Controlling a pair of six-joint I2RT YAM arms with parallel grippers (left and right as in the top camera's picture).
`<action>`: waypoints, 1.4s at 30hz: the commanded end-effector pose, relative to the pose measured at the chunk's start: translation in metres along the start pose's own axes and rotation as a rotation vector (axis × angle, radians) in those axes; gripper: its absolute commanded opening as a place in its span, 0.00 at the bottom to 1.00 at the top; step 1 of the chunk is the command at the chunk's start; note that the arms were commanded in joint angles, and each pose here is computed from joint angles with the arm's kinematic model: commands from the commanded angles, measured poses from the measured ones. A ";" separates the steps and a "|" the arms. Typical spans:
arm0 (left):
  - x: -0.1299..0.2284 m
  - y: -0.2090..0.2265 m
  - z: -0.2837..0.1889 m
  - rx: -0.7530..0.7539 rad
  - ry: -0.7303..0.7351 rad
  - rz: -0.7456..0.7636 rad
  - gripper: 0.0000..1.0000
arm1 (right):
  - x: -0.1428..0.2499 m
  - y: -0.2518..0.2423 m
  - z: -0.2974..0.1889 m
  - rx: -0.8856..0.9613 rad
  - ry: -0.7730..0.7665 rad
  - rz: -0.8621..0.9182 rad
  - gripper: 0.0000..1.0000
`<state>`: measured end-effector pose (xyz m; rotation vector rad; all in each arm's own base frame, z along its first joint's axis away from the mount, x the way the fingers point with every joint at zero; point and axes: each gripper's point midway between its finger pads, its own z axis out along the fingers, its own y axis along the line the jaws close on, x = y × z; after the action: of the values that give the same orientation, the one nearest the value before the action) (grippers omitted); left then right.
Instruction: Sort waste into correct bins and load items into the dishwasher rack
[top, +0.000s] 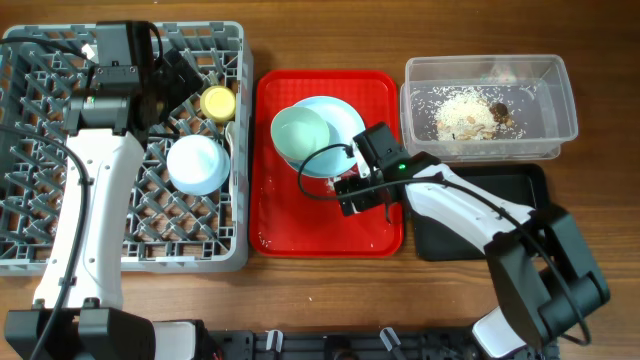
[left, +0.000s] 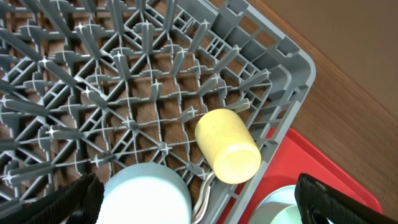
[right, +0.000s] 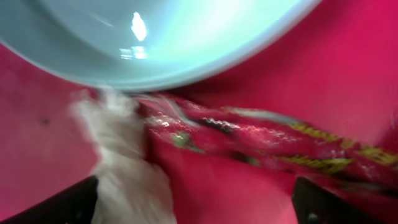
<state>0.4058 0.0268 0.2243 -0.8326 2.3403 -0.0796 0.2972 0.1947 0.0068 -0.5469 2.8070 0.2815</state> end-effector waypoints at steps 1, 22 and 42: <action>-0.007 -0.001 -0.006 0.007 -0.022 0.002 1.00 | 0.023 -0.011 0.020 0.041 0.088 -0.035 0.85; -0.007 -0.001 -0.006 0.007 -0.022 0.002 1.00 | -0.031 0.027 -0.128 -0.073 -0.123 -0.129 1.00; -0.007 -0.001 -0.006 0.007 -0.023 0.002 1.00 | -0.013 0.027 -0.090 -0.095 0.000 -0.060 1.00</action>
<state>0.4059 0.0267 0.2244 -0.8320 2.3401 -0.0799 0.2859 0.1932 0.1051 -0.6425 2.7519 0.3190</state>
